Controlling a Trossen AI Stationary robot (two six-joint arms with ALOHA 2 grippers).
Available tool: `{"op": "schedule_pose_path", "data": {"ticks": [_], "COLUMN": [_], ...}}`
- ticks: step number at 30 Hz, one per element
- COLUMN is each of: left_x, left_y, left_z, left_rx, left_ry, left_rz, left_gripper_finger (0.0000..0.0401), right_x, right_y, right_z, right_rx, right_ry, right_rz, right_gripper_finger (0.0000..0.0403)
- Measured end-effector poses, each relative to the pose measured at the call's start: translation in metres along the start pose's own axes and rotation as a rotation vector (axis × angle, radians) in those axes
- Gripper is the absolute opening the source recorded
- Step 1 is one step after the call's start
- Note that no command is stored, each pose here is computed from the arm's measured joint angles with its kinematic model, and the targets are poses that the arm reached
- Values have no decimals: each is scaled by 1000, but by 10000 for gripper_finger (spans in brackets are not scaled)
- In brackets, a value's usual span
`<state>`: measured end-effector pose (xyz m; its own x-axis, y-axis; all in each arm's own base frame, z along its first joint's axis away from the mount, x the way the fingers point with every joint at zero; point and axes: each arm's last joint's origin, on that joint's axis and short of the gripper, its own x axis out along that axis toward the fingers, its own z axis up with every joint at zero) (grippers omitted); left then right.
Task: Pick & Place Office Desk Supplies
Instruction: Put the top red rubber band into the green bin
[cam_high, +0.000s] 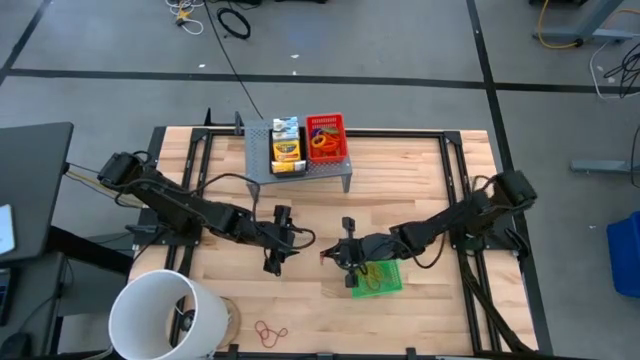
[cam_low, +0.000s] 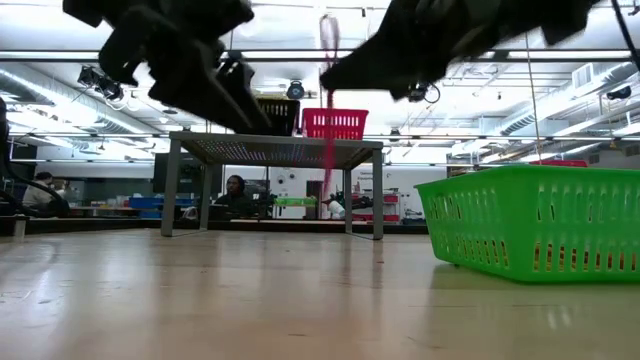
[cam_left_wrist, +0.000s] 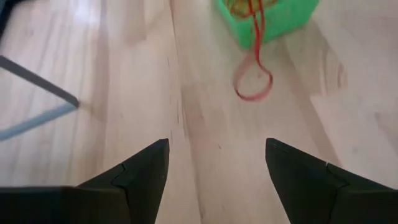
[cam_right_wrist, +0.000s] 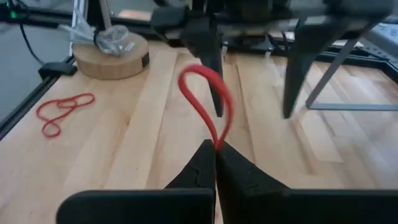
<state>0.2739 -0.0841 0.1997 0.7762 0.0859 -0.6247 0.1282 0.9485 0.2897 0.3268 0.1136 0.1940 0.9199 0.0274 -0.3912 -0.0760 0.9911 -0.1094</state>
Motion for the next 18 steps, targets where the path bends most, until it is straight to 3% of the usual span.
{"op": "schedule_pose_path", "data": {"ticks": [10, 18], "left_x": [7, 9], "left_y": [-1, -3], "left_z": [-28, -34], "left_rx": [-49, -66], "left_ry": [58, 74], "left_rz": [-2, -22], "left_gripper_finger": [270, 270], "right_x": [-55, -66], "right_y": [20, 28], "right_z": [58, 36], "right_rx": [-63, 26], "right_ry": [404, 663], "right_rz": [29, 99], "right_gripper_finger": [0, 0]}}
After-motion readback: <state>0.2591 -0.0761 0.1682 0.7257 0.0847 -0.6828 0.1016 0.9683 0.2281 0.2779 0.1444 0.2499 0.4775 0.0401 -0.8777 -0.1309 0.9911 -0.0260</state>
